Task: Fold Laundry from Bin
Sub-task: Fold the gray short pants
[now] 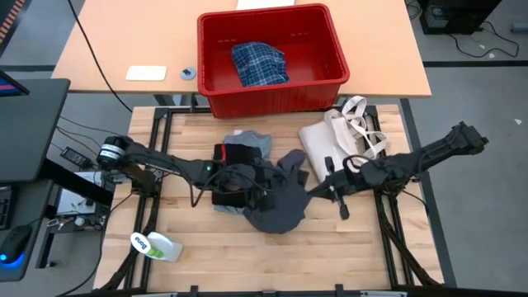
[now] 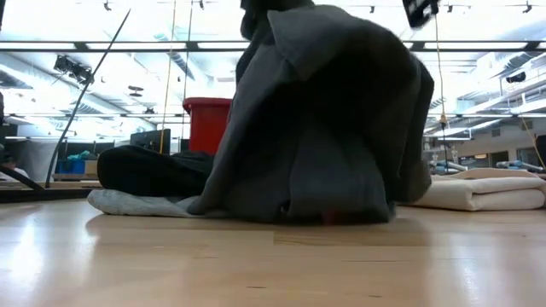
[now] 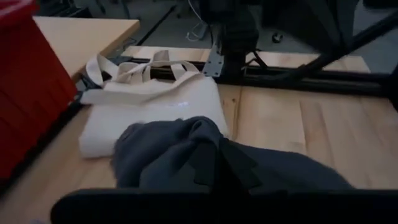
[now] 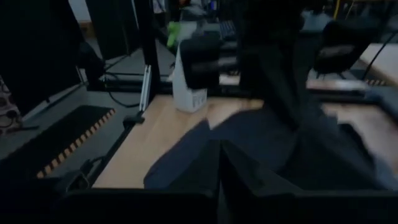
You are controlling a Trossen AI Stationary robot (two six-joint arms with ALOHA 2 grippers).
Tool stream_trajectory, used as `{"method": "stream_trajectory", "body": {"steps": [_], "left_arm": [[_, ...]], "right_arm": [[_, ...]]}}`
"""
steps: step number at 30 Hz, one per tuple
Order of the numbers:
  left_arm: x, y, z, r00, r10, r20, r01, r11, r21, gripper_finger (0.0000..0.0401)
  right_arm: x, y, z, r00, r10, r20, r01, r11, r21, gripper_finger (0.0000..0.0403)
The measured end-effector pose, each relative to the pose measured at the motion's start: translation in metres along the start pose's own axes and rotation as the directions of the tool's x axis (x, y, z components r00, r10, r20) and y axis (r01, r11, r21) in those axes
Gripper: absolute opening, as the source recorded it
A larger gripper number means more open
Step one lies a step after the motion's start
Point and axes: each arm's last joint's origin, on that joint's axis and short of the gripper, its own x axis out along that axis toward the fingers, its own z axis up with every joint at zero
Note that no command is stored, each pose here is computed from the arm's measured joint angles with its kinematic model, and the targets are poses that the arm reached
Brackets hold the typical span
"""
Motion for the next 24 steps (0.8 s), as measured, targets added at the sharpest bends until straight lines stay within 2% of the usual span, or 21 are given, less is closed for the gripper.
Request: {"method": "stream_trajectory", "body": {"steps": [7, 12, 15, 19, 24], "left_arm": [[0.008, 0.001, -0.041, 0.999, -0.005, 0.036, 0.007, 0.998, -0.059, 0.0011], [0.01, 0.003, -0.067, 1.0, -0.006, 0.002, 0.006, 0.999, -0.044, 0.0011], [0.009, 0.002, -0.08, 0.998, -0.054, -0.023, 0.053, 0.997, -0.057, 0.0011], [0.007, -0.003, -0.087, 0.992, -0.127, 0.002, 0.127, 0.99, -0.065, 0.0012], [0.005, -0.006, -0.084, 0.99, -0.124, 0.064, 0.128, 0.99, -0.065, 0.0037]], "right_arm": [[0.005, -0.003, -0.045, 0.999, 0.003, 0.038, -0.004, 1.0, 0.027, 0.0018], [0.004, -0.005, -0.064, 0.998, 0.0, 0.056, -0.002, 0.999, 0.04, 0.002], [0.003, -0.006, -0.071, 0.999, 0.008, 0.04, -0.012, 0.996, 0.086, 0.002], [0.004, -0.004, -0.074, 0.997, 0.079, 0.023, -0.081, 0.992, 0.097, 0.0024], [0.005, -0.002, -0.075, 0.992, 0.125, 0.016, -0.126, 0.991, 0.052, 0.0024]]}}
